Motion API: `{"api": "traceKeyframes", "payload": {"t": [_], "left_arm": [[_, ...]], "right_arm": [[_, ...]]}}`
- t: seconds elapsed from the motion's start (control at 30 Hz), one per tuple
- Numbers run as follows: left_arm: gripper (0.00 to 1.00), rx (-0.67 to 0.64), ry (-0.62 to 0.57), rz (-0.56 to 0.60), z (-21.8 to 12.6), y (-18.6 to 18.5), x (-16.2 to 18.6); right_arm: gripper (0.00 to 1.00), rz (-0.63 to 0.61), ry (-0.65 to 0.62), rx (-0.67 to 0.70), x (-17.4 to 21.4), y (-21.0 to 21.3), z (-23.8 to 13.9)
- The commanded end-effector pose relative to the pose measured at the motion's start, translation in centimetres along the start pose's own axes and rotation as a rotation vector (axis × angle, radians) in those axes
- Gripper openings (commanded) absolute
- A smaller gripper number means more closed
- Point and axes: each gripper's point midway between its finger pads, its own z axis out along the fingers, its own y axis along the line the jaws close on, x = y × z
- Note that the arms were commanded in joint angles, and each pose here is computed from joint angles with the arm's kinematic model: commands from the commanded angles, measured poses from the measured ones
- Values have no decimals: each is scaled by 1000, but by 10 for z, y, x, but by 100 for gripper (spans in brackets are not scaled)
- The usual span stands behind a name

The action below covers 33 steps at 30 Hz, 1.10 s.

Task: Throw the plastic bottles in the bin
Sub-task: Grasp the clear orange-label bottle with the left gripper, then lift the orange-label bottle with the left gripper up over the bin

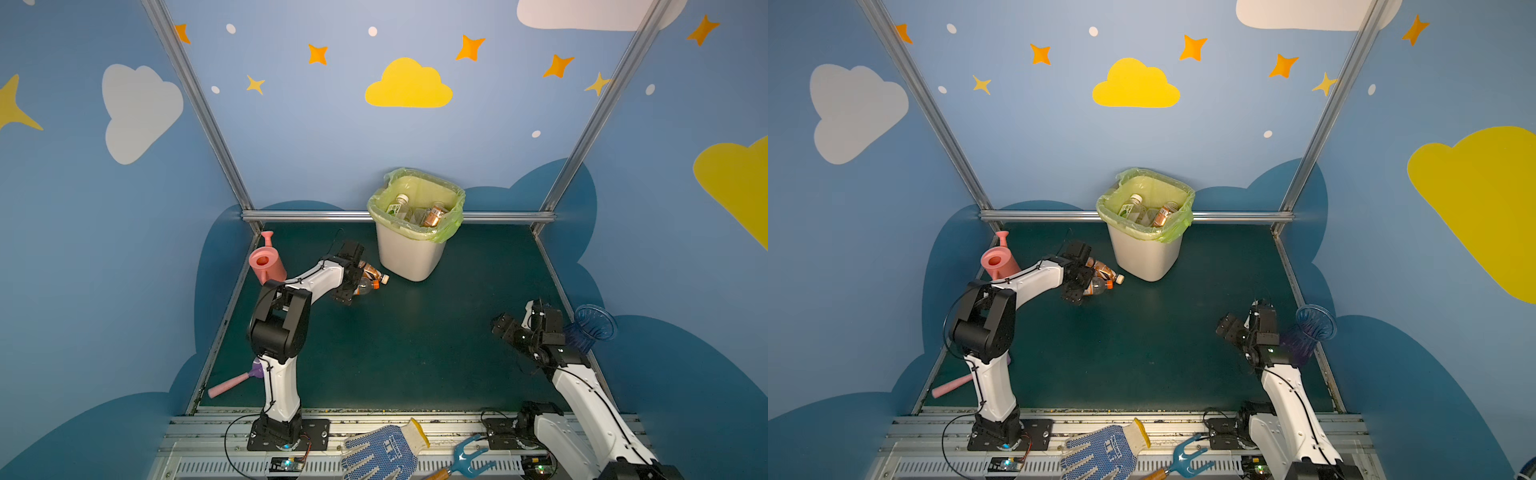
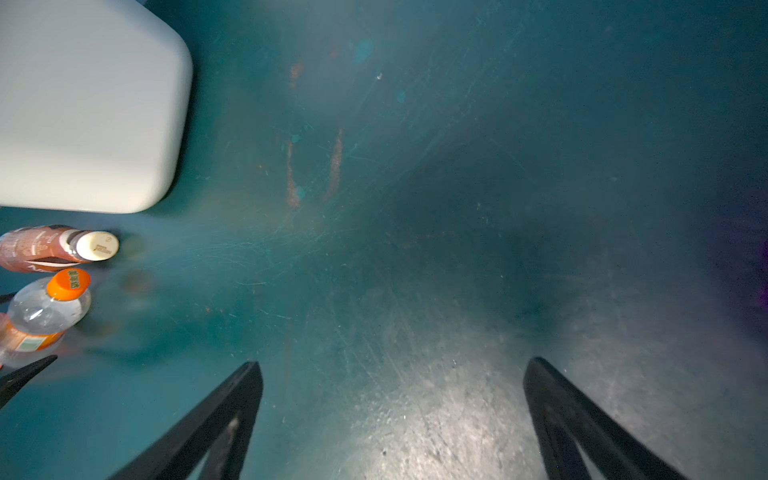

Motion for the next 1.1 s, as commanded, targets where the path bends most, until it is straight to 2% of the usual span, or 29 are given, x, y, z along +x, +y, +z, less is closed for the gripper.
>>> {"api": "traceKeyframes", "payload": {"t": [0.0, 0.23, 0.37, 0.47, 0.6, 0.8, 0.93, 1.07], "left_arm": [[78, -41, 3, -13, 5, 7, -3], [63, -51, 16, -16, 12, 23, -11], [63, -51, 36, -40, 18, 39, -18], [69, -35, 65, -54, 23, 42, -21], [67, -34, 76, -25, 22, 40, -23], [50, 53, 74, -3, 9, 28, -27], [41, 210, 62, 48, -28, -5, -34], [39, 459, -11, 135, -112, -61, -51]], "right_arm": [[98, 1, 10, -15, 3, -1, 2], [98, 21, 8, -17, 1, -4, 2], [98, 28, 12, -20, 0, -4, 3], [98, 33, 13, -20, 0, -4, 2], [98, 33, 13, -22, -1, -4, 1], [98, 39, 9, -19, -2, -4, -2], [98, 39, 5, -18, -4, -4, -4], [98, 36, -3, -17, -8, -3, -6]]}}
